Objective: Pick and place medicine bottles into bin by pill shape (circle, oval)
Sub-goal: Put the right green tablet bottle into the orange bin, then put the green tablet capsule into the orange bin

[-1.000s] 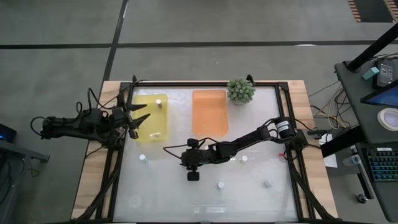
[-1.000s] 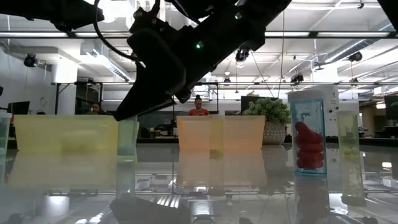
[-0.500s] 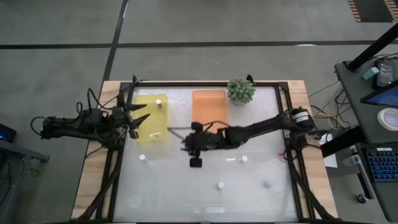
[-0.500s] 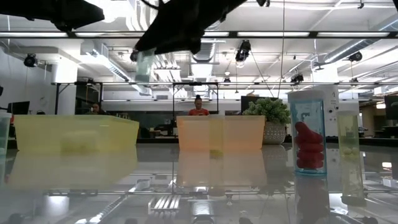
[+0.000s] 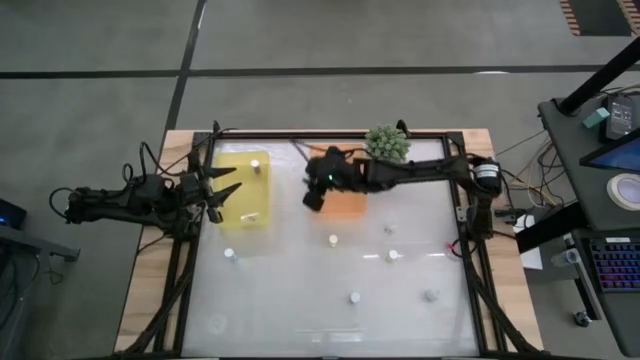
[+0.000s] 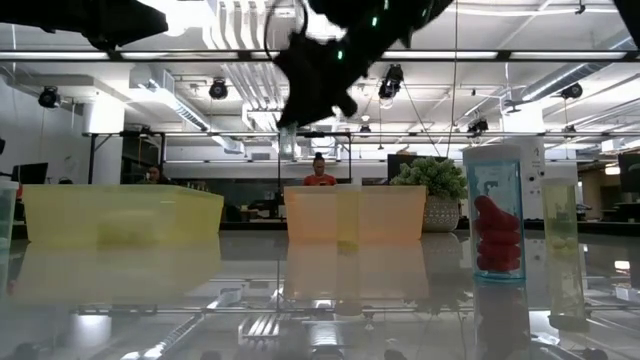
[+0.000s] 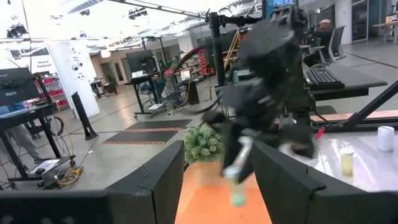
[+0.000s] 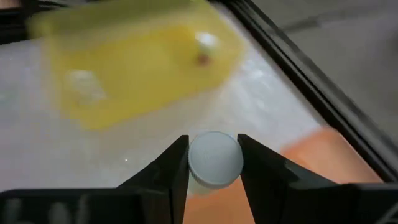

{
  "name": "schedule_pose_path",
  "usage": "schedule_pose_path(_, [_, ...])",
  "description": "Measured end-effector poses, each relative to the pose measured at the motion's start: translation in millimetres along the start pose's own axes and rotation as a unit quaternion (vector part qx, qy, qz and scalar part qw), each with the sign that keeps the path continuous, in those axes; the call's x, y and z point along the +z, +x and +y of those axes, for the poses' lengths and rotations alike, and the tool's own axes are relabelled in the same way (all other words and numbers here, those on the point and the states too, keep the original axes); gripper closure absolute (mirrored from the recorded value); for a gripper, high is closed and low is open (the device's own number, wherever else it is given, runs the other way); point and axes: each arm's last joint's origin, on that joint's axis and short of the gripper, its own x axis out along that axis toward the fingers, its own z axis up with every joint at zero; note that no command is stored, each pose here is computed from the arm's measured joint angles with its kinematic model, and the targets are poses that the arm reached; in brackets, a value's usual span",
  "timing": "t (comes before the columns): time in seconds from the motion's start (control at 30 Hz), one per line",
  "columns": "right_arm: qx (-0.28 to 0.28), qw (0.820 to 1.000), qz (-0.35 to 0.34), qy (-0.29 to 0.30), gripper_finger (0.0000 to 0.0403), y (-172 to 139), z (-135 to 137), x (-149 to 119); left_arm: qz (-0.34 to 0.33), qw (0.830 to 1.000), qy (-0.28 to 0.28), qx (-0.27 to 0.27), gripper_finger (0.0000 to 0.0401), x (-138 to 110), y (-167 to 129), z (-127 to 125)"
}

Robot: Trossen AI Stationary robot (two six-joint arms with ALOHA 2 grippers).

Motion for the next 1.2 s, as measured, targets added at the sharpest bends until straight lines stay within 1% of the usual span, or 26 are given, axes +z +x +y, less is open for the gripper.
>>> schedule_pose_path(0.13, [-0.064, 0.996, 0.022, 0.058, 0.0284, 24, -36, -10, 0.001, 1.000, 0.001, 0.000, 0.0228, 0, 0, 0])
schedule_pose_path(0.2, [-0.089, 0.993, 0.029, 0.073, 0.0287, 34, -49, -15, 0.000, 1.000, 0.001, 0.000, 0.0228, 0, 0, 0])
schedule_pose_path(0.37, [-0.108, 0.990, 0.039, 0.084, 0.0286, 57, -65, -28, 0.000, 1.000, 0.004, 0.000, 0.0228, 0, 0, 0])
schedule_pose_path(0.47, [-0.131, 0.986, 0.036, 0.092, 0.0282, 67, -72, -34, 0.001, 1.000, 0.005, 0.000, 0.0228, 0, 0, 0])
schedule_pose_path(0.6, [-0.146, 0.983, 0.046, 0.101, 0.0284, 76, -78, -43, 0.001, 1.000, 0.005, 0.000, 0.0228, 0, 0, 0])
schedule_pose_path(0.73, [-0.148, 0.982, 0.045, 0.105, 0.0283, 79, -81, -44, 0.001, 1.000, 0.005, 0.000, 0.0228, 0, 0, 0])
schedule_pose_path(0.97, [-0.150, 0.980, 0.047, 0.121, 0.0253, 82, -82, -47, -0.001, 1.000, 0.004, 0.000, 0.0228, 0, 0, 0])
schedule_pose_path(1.2, [-0.150, 0.980, 0.047, 0.120, 0.0222, 81, -82, -46, -0.001, 1.000, 0.004, 0.000, 0.0228, 0, 0, 0])
